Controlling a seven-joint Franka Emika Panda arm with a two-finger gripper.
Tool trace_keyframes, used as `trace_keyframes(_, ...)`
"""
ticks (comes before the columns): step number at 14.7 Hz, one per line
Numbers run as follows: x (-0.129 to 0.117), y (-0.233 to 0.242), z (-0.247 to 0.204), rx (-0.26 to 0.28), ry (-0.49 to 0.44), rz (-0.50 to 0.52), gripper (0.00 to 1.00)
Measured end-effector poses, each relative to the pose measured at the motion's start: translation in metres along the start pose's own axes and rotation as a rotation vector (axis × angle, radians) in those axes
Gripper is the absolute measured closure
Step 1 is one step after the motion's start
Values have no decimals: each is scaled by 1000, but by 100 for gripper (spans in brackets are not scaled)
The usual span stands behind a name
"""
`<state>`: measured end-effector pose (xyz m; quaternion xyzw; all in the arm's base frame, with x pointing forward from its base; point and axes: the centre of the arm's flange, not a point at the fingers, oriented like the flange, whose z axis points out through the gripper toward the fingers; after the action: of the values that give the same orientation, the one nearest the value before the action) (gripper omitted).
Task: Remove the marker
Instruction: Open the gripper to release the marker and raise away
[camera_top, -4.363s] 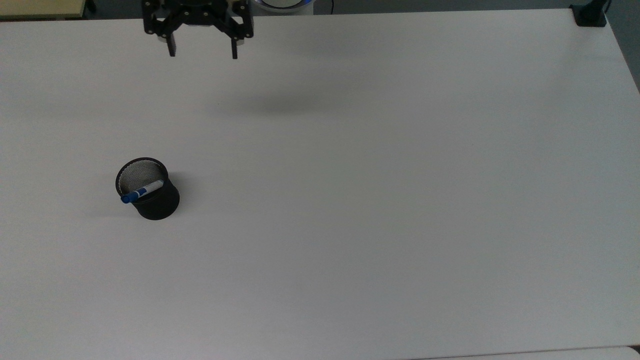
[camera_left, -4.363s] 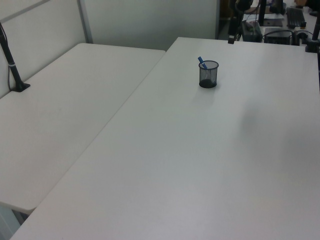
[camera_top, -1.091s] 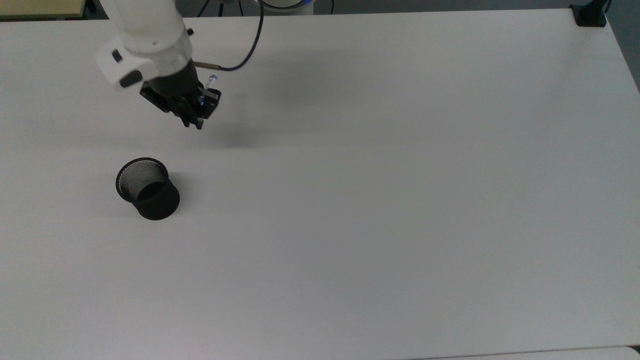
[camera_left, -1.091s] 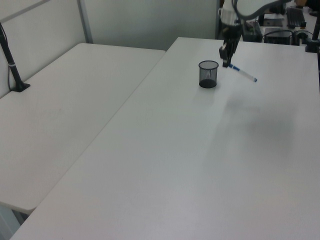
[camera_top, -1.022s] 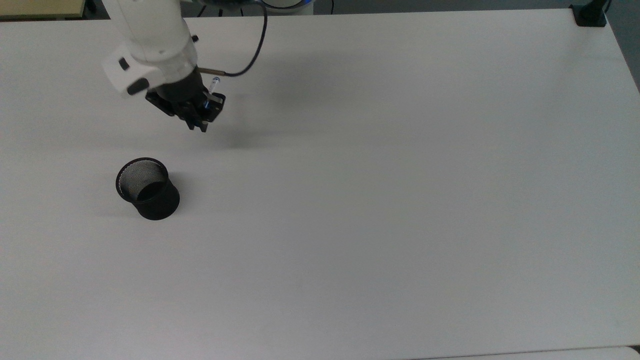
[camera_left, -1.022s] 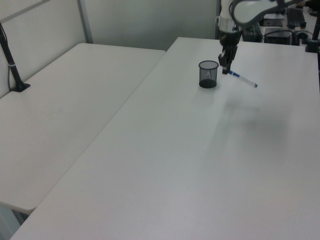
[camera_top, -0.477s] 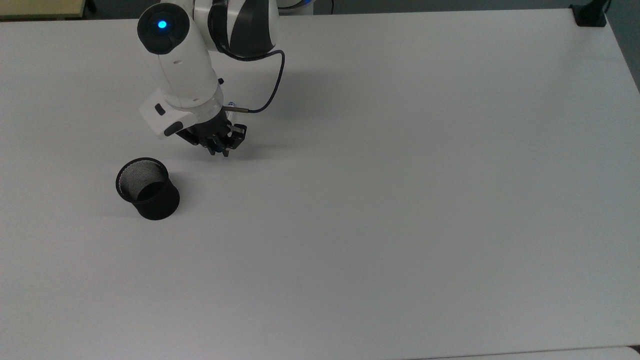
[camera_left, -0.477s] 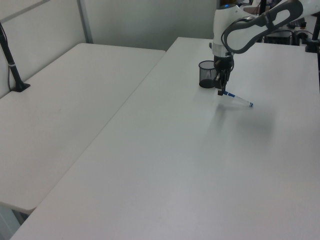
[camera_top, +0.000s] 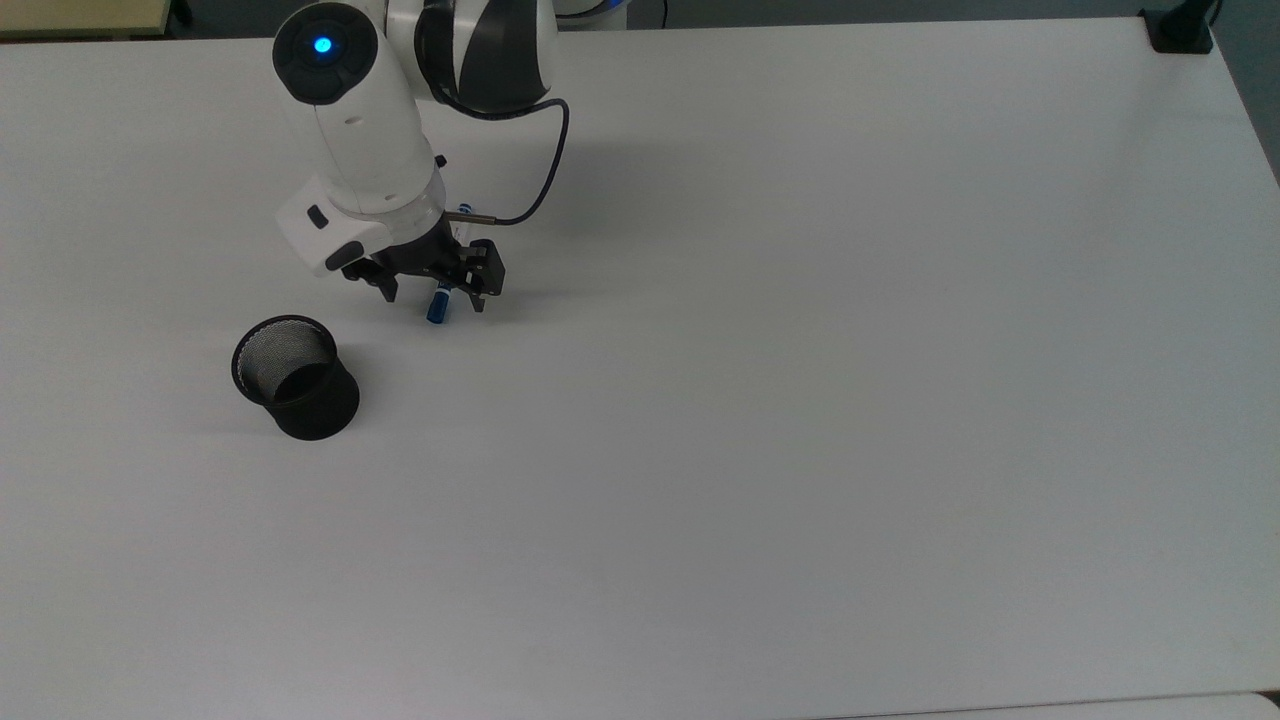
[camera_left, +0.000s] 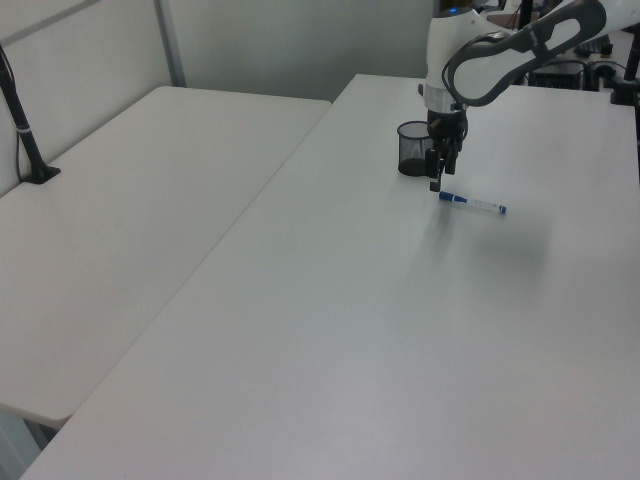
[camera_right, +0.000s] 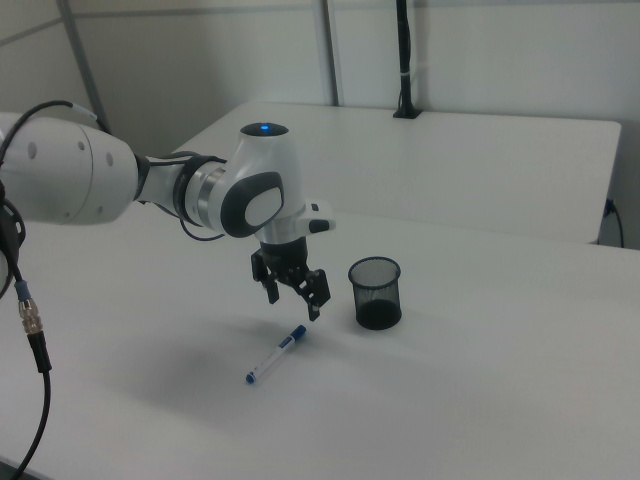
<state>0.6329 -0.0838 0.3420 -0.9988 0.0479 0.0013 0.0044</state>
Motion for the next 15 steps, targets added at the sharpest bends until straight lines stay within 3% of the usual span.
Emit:
trace_keyframes(2,3,0,-21,-3,37,15,0)
trace_keyframes(5,0,0,-99,-11,89,37,0)
trace_keyframes(7,-16,-2,-167,-17,73,46,0)
trace_keyframes(10,-64,-24,-257,-25,62,26,0)
trace_keyframes(12,-86,-44,-280,-27,47,37,0)
trace_keyframes(15,-96,-63,-289,-23,47,57,0)
